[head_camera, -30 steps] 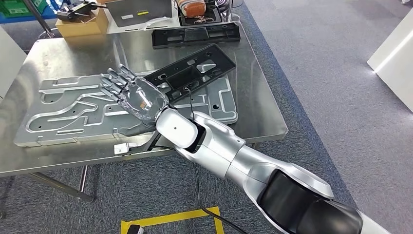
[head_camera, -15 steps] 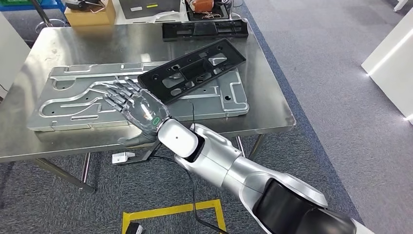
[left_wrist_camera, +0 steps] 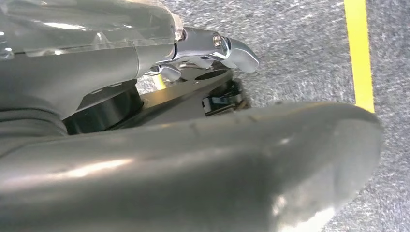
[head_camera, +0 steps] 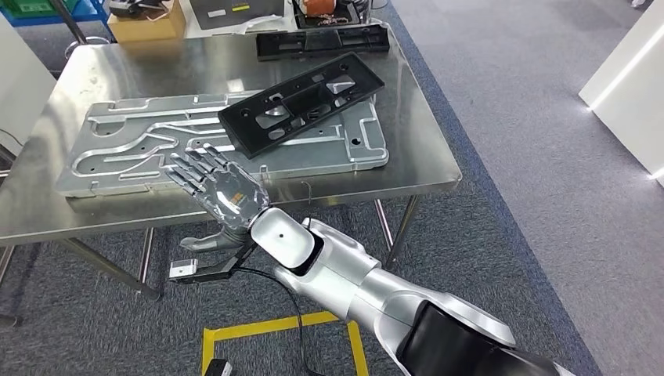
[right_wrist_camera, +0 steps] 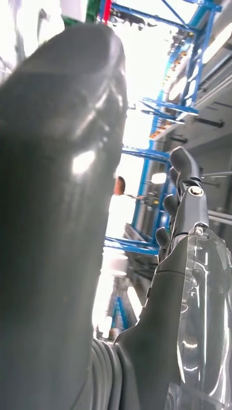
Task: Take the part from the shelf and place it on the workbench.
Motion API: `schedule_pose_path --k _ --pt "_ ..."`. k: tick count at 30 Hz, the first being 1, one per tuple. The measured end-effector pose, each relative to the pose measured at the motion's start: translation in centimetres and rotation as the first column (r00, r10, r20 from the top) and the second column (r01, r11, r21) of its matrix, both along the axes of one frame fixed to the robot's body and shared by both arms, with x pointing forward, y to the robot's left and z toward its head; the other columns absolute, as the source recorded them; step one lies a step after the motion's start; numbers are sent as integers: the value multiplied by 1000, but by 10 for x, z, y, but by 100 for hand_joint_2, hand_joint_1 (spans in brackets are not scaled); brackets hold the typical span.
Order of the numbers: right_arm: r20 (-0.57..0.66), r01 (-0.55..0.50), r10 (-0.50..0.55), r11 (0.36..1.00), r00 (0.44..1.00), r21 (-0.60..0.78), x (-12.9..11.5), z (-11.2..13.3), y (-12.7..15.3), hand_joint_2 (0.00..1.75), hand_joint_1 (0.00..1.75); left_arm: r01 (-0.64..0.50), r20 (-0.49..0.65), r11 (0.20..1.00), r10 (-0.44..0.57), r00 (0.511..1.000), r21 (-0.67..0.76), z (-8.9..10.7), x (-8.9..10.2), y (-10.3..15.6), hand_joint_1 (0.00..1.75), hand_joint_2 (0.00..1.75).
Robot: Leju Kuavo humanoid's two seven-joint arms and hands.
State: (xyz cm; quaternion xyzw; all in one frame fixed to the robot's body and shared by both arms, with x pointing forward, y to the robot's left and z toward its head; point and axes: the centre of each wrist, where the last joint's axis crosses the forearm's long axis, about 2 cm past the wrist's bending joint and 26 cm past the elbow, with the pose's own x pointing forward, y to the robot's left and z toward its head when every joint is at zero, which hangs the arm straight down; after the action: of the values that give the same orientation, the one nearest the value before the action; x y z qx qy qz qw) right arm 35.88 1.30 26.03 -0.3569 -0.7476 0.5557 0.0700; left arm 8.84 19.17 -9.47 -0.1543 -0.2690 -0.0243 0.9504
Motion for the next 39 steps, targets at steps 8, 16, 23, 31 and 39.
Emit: schedule_pose_path --k 8,16,23,31,39 --pt "-85 1 4 998 996 57 -4 -14 0 0 0 -14 3 1000 14 1000 6 0 2 3 0 0" --pt "-235 4 29 990 972 139 -18 -45 0 0 0 -37 -2 999 37 999 5 0 1 3 0 0" --pt "-337 7 53 985 940 174 -26 -69 -3 0 0 -52 -5 999 52 999 -3 0 1 0 0 0" --pt "-566 113 -28 987 824 115 -47 -144 -30 0 0 -60 -12 998 60 998 2 -1 -3 4 0 0" --pt "-883 284 -196 956 425 -76 -98 -242 -94 0 0 -52 -14 999 52 999 8 -3 -6 9 0 0"
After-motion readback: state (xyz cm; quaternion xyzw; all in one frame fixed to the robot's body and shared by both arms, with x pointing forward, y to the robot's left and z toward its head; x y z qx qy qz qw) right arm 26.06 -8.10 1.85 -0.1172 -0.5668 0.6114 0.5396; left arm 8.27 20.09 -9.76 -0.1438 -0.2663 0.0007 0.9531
